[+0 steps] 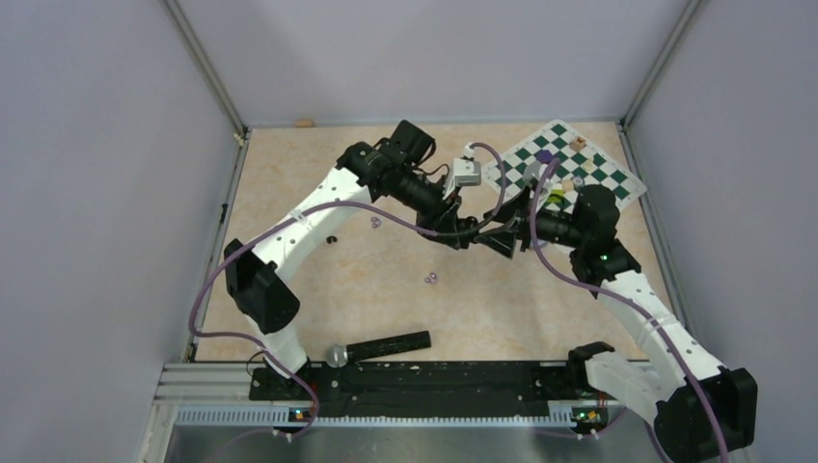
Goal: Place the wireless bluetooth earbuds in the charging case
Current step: Open the charging case.
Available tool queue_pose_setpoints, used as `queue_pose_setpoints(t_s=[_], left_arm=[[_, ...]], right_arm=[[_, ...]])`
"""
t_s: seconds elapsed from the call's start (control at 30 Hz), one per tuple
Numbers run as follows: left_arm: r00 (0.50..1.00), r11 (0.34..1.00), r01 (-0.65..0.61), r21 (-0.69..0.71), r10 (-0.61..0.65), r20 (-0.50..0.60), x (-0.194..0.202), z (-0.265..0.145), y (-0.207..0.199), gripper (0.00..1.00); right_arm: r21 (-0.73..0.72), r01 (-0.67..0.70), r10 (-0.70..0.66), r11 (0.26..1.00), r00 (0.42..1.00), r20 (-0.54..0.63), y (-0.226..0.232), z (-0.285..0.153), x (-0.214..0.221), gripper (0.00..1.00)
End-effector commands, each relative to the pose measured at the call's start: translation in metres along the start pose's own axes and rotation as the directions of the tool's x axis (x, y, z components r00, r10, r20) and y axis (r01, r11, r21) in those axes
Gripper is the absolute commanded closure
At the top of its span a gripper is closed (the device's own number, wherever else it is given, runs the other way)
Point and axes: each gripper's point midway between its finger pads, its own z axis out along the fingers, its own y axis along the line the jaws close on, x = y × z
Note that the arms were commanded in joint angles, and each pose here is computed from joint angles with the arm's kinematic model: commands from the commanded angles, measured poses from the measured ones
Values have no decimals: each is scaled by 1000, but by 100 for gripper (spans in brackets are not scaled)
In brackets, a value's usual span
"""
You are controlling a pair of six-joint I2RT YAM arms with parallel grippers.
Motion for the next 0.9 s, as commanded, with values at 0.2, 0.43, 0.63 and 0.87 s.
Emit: queue_pose_setpoints(t_s=[0.2,0.43,0.63,0.87], left_arm=[[992,998,-56,-22,58,108,-25,-32,-13,100],[955,988,7,-154,39,293,-47,-104,6,100],[859,952,108,-287,56,509,-43,-171,23,100],[826,922,280,-265,-91,556,22,-154,46,100]], right_arm=[[11,154,-154,988,985,79,16,-13,-59,31],[58,118,-123,991,989,82,6,-10,-90,22],[156,34,-42,987,998,50,-39,9,-85,22],[244,-54,50,968,998,24,-96,46,-45,19]])
